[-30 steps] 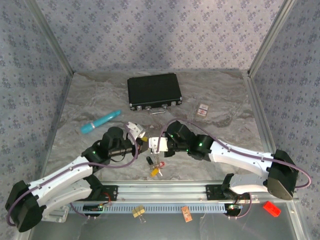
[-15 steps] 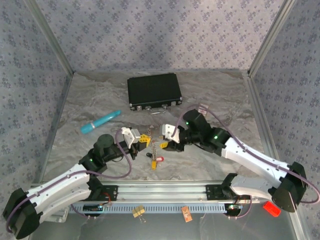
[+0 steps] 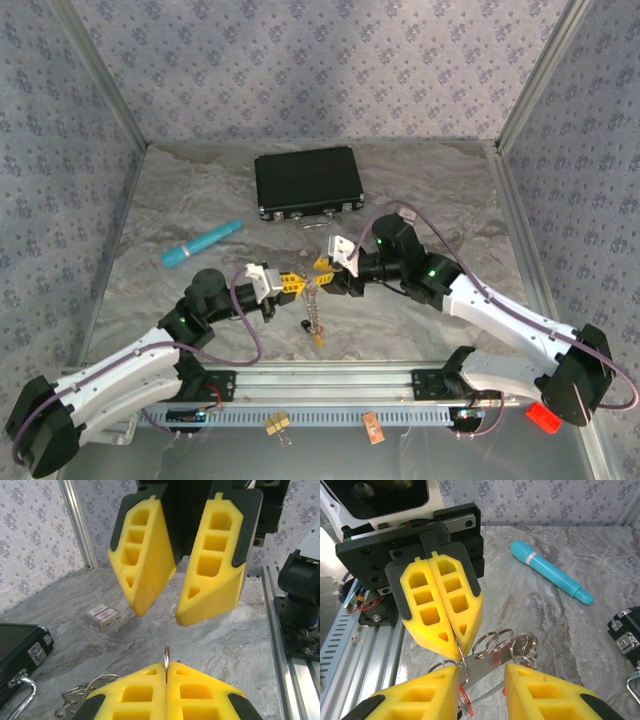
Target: Put the keys on the keyring
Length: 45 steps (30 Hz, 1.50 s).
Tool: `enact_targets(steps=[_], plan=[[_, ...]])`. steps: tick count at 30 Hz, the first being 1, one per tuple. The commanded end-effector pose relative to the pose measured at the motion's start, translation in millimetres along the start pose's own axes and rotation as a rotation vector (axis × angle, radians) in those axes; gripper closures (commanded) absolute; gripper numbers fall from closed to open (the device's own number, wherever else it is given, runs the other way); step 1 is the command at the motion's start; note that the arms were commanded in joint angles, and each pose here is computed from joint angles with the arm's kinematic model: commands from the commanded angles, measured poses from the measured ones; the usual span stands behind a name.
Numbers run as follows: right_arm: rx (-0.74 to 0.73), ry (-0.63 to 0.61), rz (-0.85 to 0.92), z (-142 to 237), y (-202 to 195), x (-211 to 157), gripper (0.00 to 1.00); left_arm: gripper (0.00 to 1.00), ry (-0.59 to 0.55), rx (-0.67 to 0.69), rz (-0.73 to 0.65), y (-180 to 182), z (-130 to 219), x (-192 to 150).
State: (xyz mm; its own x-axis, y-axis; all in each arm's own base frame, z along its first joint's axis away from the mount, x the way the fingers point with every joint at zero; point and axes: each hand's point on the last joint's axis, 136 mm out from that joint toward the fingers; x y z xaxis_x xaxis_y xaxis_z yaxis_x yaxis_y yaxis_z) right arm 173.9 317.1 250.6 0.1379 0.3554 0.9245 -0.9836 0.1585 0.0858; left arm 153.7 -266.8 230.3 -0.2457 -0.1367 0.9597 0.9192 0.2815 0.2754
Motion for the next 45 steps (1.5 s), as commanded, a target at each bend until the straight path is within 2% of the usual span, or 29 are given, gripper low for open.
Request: enact_targets(steps=[1,14,17,21,24,27,28,35,40,45], plan=[[0.042,-0.004,-0.021,-5,7,-2,0.70,1.00,-0.132,-0.008,-0.082,4,0,43],[0.084,0.046,-0.039,-15,10,-14,0.78,1.00,-0.137,-0.009,-0.075,3,-2,43],[0.088,0.047,-0.032,-16,10,-12,0.83,1.00,-0.141,-0.010,-0.075,2,-2,44],[0.108,0.050,-0.031,-17,13,-12,1.00,1.00,-0.146,0.000,-0.072,4,-2,46],[0.106,0.058,-0.021,-15,13,-11,1.00,0.98,-0.114,0.037,-0.054,10,-3,41],[0.065,0.097,-0.002,-11,9,-12,1.00,0.77,-0.037,0.061,-0.030,15,-2,30],[0.049,0.117,0.006,-9,7,-13,1.00,0.74,-0.003,0.064,-0.023,16,-2,24],[-0.030,0.323,0.080,-2,-1,-27,1.00,0.73,0.160,0.024,-0.008,10,-1,-1],[-0.051,0.415,0.118,-4,-1,-29,1.00,0.74,0.160,-0.033,-0.009,2,-5,1],[-0.051,0.433,0.167,-10,3,-15,1.00,0.76,0.157,-0.072,0.001,-3,-8,2]])
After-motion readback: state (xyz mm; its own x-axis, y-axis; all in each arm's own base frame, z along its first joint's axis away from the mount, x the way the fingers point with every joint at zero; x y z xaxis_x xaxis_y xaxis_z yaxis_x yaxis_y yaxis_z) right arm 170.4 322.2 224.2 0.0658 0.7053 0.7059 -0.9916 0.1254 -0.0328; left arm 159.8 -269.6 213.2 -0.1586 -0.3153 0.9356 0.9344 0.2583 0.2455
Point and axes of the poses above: each hand's point on the last joint's axis, 136 mm out from that joint toward the fingers, its own z axis back along the fingers, its own y axis along the line the jaws close on, x = y × z, and after that the axes turned 11 degrees about -z, right-handed
